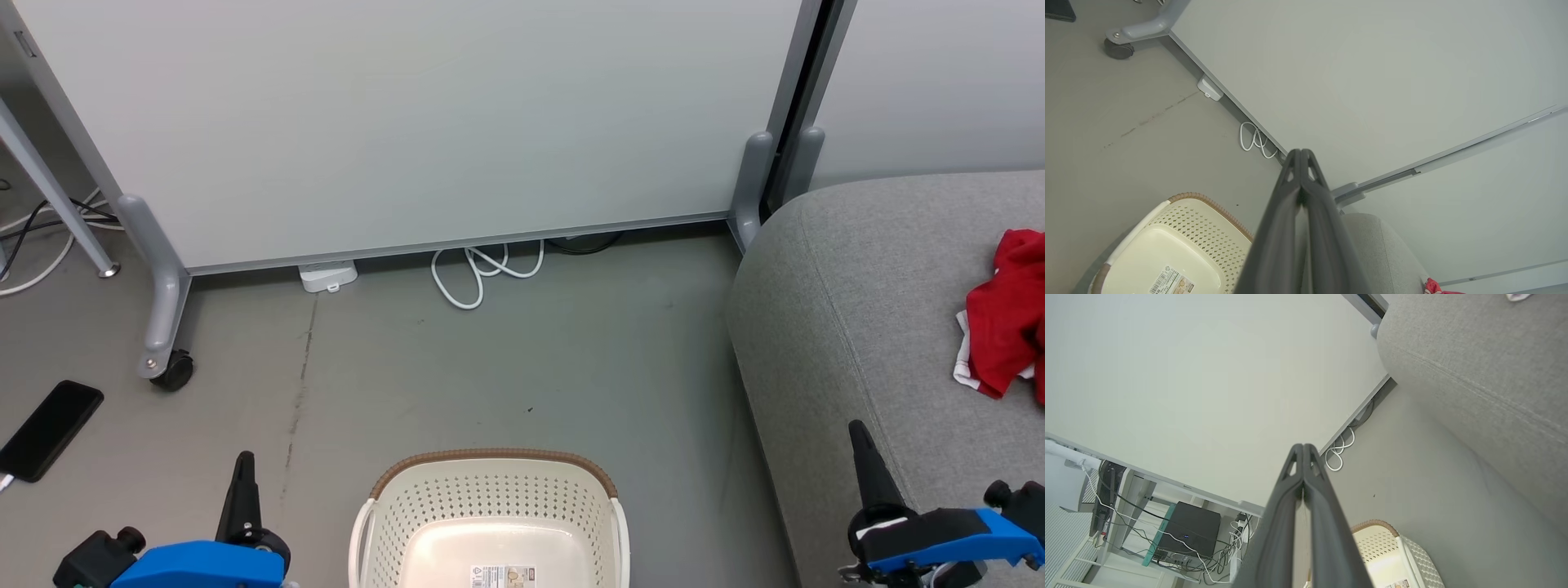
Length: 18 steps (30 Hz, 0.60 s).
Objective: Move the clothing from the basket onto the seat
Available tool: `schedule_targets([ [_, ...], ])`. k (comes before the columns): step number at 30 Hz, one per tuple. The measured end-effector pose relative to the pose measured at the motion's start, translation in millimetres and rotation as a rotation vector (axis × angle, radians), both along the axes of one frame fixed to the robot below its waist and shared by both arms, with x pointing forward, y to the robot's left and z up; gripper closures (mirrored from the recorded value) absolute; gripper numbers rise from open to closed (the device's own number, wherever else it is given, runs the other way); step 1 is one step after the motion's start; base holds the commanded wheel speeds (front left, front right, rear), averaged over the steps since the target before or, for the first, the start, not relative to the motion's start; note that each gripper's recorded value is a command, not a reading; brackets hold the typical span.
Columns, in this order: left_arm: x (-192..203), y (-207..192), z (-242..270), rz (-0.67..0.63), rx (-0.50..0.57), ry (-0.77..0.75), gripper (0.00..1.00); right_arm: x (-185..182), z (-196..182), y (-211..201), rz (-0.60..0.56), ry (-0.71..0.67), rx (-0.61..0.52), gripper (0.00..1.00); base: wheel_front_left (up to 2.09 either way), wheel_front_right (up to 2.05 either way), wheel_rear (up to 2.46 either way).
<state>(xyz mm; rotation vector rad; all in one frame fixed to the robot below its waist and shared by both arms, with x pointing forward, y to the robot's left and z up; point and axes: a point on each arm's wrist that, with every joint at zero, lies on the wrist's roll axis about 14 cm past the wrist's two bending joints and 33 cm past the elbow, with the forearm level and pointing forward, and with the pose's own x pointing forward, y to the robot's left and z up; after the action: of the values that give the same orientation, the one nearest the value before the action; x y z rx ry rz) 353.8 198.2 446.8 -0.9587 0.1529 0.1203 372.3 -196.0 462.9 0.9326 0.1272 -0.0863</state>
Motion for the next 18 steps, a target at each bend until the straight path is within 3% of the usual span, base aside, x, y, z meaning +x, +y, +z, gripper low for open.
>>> schedule_targets([
  [18, 12, 1, 16, 0.023, -0.186, -0.046, 1.00, 5, 11, -1, -0.022, -0.034, 0.198, 1.00, 0.00, 0.00, 0.00],
])
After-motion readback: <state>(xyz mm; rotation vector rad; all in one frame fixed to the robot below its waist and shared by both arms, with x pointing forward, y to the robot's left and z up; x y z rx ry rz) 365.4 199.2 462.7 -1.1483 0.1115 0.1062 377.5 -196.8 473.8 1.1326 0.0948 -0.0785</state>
